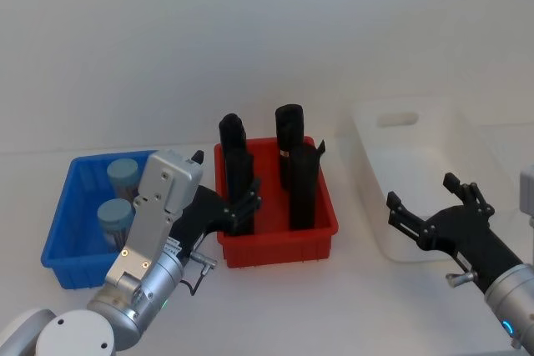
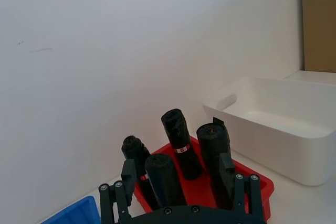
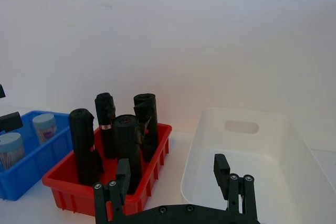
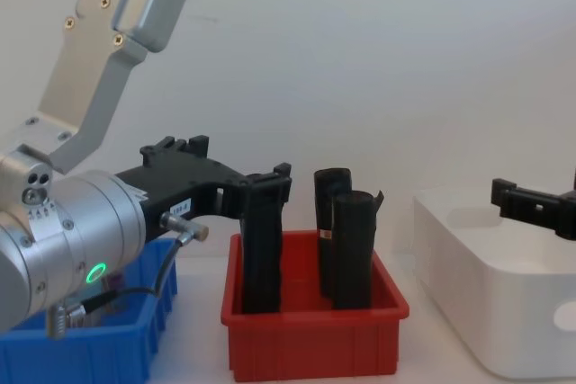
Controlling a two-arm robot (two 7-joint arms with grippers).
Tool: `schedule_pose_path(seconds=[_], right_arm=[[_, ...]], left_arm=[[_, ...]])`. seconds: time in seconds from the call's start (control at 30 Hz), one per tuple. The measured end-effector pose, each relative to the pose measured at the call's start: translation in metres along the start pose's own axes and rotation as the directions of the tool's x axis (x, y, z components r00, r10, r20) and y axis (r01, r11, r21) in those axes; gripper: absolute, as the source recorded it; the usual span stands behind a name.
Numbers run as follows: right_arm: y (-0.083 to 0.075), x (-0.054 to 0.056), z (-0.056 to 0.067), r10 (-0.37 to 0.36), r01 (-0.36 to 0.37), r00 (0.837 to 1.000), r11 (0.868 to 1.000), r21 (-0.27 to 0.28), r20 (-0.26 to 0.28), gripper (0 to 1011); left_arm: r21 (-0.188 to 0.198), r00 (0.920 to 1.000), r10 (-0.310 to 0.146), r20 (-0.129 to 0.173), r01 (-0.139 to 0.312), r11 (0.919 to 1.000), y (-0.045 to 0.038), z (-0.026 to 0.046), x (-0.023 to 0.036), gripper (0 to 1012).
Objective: Pick the cotton swabs from the blue box and place them into the white box.
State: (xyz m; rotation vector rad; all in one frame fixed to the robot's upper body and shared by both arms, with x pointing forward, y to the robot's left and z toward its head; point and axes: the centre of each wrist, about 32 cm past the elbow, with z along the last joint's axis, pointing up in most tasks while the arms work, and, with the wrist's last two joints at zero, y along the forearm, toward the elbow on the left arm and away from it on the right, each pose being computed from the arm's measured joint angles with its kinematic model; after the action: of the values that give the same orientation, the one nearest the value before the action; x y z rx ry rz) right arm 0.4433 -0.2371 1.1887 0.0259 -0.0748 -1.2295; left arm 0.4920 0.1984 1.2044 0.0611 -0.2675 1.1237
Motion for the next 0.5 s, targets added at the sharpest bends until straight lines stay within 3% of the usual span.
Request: schedule_pose_path(seconds=[0.5], right_arm=[[0.0,0.0,0.0,0.0,0.0,1.0,1.0,0.0,0.0,1002]], left_arm=[[0.0,1.0,0.0,0.0,0.0,1.0,0.0,0.0,0.0,1004]])
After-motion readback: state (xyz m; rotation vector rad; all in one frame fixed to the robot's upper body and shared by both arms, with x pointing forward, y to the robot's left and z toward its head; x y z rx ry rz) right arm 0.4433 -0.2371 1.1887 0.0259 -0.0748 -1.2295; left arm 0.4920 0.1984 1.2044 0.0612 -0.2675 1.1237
